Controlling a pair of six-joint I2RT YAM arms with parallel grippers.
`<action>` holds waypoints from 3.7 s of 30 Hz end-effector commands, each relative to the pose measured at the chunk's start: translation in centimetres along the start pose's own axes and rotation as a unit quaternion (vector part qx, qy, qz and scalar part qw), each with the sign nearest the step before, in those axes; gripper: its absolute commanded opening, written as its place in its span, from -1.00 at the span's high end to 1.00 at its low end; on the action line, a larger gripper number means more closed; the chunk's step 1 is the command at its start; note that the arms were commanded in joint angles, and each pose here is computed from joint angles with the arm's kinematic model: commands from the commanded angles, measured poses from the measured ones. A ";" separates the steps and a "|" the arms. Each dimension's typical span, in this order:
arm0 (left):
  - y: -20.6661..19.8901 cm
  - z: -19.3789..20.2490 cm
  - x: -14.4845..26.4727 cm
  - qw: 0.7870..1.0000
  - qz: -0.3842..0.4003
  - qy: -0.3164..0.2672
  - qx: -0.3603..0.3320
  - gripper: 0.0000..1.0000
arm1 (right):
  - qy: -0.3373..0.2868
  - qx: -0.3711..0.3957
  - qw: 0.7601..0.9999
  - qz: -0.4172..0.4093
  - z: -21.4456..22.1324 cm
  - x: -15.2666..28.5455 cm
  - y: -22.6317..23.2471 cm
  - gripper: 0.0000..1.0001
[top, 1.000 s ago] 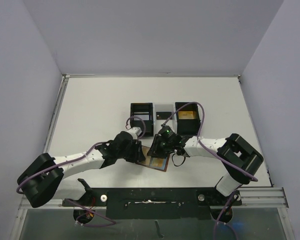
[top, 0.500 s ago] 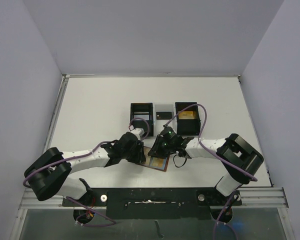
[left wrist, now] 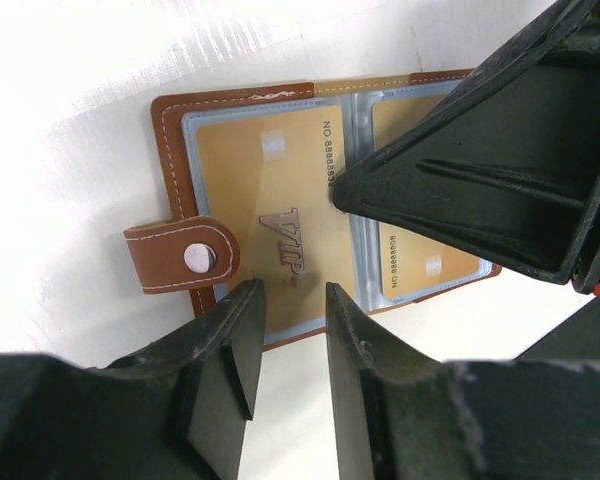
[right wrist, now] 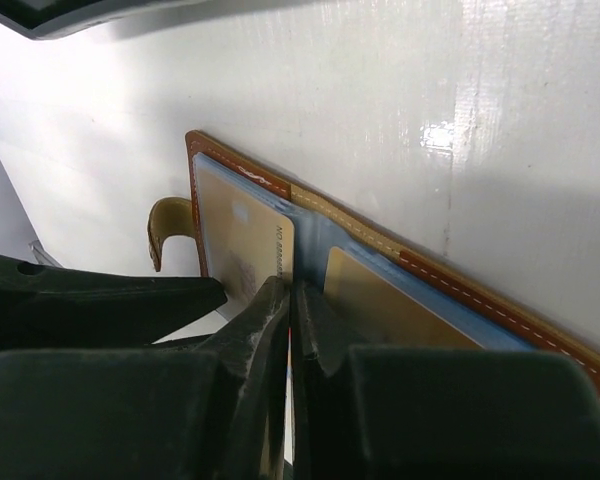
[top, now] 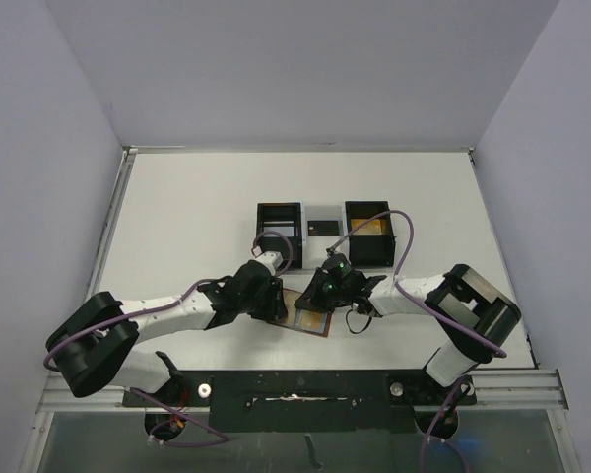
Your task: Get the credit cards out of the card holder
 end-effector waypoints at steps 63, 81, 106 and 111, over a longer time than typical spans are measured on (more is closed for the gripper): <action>-1.1 -2.0 -0.6 0.999 -0.016 -0.048 0.016 0.53 | -0.004 0.016 1.000 -0.009 -1.4 2.9 -1.6 0.86; 1.1 1.3 -1.4 0.998 -0.054 0.008 0.028 0.79 | -0.001 -0.028 0.997 -0.077 -0.5 2.1 -1.8 0.55; -1.1 -1.2 1.2 0.999 0.004 -0.035 0.020 0.71 | 0.023 0.018 0.999 -0.041 -1.5 4.1 -2.5 0.88; -3.4 -3.7 3.0 0.994 0.061 -0.082 0.028 0.53 | 0.024 0.036 0.998 -0.035 -2.2 3.5 -2.0 0.88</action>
Point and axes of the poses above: each gripper's point midway between its finger pads, its own x axis back along the fingers, its own y axis along the line the jaws close on, z = x × y, the point moved 10 cm from there along x, back along the fingers, and after that the axes turned 4 degrees about -x, right-handed, at the moved point
